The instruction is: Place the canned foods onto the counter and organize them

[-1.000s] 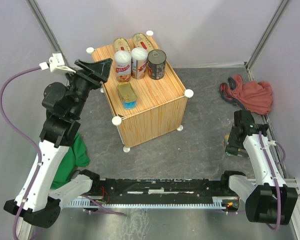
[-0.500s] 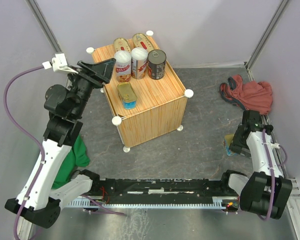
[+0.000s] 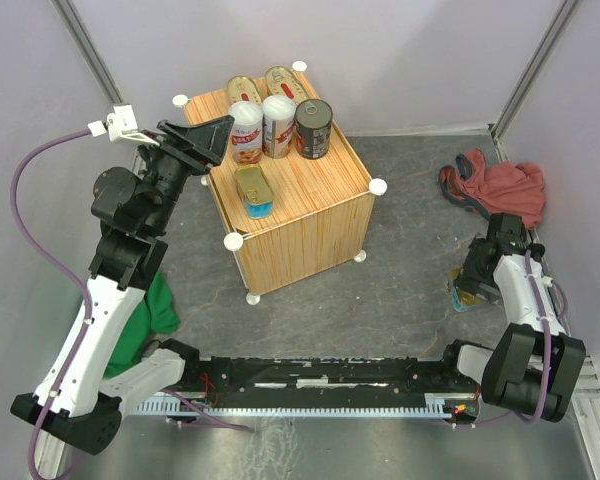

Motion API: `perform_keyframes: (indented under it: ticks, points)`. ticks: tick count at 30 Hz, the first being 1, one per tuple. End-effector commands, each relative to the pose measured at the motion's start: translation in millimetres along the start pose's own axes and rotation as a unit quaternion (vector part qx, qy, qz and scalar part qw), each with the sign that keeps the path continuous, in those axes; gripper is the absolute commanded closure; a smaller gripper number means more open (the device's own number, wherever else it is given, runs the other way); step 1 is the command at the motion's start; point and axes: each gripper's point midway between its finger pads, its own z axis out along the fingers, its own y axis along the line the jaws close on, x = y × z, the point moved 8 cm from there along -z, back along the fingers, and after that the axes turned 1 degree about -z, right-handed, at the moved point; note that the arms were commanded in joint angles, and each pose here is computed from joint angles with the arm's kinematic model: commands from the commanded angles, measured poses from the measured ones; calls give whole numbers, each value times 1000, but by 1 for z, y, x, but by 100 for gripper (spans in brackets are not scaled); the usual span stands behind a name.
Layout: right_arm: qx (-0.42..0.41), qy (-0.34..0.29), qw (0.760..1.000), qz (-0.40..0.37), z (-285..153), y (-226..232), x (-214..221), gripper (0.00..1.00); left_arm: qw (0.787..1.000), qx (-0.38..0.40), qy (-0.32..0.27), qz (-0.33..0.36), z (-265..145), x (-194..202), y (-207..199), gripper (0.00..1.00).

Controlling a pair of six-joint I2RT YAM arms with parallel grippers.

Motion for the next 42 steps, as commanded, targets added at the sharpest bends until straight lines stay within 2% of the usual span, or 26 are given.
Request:
perform_keyframes:
  ticks: [1, 15, 23, 32, 42]
  points:
    - [33, 3, 999, -21, 7, -13, 0, 0, 999, 23, -25, 22, 1, -11, -7, 30]
    - [11, 47, 998, -28, -32, 0, 5, 1, 999, 20, -36, 6, -7, -14, -8, 31]
    - [-10, 42, 998, -41, -55, 6, 1, 1, 999, 22, -41, -3, -16, -13, -8, 31]
    - [7, 61, 998, -19, -47, -15, 2, 1, 999, 24, -30, -17, -17, -8, -7, 31]
    - [41, 49, 998, 6, -25, -30, 1, 2, 999, 21, -20, -15, -16, -7, -6, 31]
